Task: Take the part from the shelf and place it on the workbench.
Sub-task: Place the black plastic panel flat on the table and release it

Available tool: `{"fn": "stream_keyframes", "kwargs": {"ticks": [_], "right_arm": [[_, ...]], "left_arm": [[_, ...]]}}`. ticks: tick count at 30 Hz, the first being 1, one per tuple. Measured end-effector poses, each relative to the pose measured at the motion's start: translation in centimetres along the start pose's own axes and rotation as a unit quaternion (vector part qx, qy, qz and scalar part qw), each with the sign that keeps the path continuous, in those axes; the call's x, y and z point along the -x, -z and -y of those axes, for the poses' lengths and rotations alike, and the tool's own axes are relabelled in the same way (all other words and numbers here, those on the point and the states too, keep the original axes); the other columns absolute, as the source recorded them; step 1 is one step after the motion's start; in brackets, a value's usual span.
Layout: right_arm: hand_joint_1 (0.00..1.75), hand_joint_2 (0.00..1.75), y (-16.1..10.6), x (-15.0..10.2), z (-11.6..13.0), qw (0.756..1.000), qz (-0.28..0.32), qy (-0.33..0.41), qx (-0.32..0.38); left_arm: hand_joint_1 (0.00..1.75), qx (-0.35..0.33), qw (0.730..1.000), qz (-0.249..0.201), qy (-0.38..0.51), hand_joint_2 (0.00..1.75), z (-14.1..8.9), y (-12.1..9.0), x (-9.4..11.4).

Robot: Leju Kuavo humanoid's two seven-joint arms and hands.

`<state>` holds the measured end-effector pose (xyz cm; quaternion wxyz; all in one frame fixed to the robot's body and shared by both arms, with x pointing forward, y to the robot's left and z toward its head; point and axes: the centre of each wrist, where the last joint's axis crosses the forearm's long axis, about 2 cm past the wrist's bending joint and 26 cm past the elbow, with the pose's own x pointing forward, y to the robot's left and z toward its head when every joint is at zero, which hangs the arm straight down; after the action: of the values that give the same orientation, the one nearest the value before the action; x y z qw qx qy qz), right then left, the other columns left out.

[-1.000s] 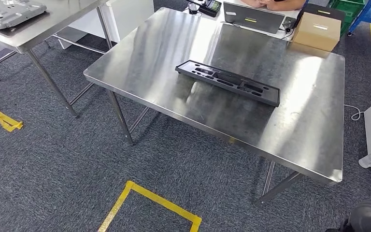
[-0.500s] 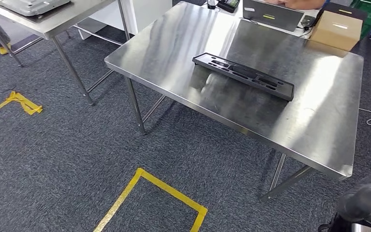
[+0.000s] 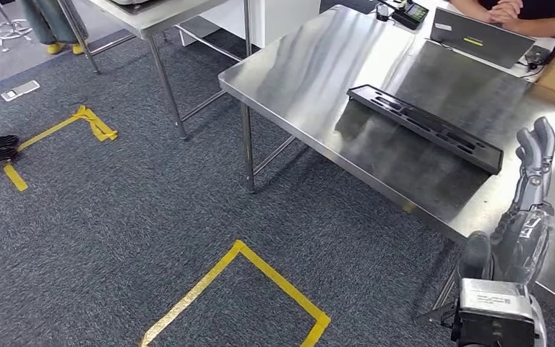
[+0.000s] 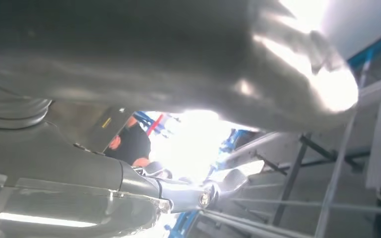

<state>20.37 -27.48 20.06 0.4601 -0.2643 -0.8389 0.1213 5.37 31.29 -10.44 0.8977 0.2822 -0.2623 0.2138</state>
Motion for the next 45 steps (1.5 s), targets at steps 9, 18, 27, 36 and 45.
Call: {"fn": "stream_keyframes", "kwargs": {"ticks": [9, 18, 27, 36, 45], "right_arm": [[0.0, 0.0, -0.1, 0.3, -0.6, 1.0, -0.006, 0.003, -0.011], [0.0, 0.0, 0.0, 0.6, -0.9, 1.0, -0.013, 0.011, -0.014], [0.0, 0.0, 1.3, 1.5, -2.2, 0.999, -0.015, 0.031, -0.032], [0.0, 0.0, 2.0, 2.9, -2.7, 0.998, -0.018, 0.059, -0.023], [0.0, 0.0, 1.6, 3.6, -3.0, 0.997, -0.029, 0.056, -0.033]], "left_arm": [[0.0, -0.001, 1.0, -0.001, -0.003, 0.0, 0.1, 0.1, -0.2], [0.0, -0.008, 1.0, -0.011, -0.012, 0.0, 0.3, -0.2, 0.1], [0.0, -0.026, 0.999, -0.008, -0.034, 0.0, 1.3, -0.2, -0.8], [0.0, -0.046, 0.996, -0.017, -0.071, 0.0, 3.0, -0.6, -1.9], [0.0, -0.045, 0.996, -0.024, -0.077, 0.0, 3.4, -0.9, -1.9]]}}
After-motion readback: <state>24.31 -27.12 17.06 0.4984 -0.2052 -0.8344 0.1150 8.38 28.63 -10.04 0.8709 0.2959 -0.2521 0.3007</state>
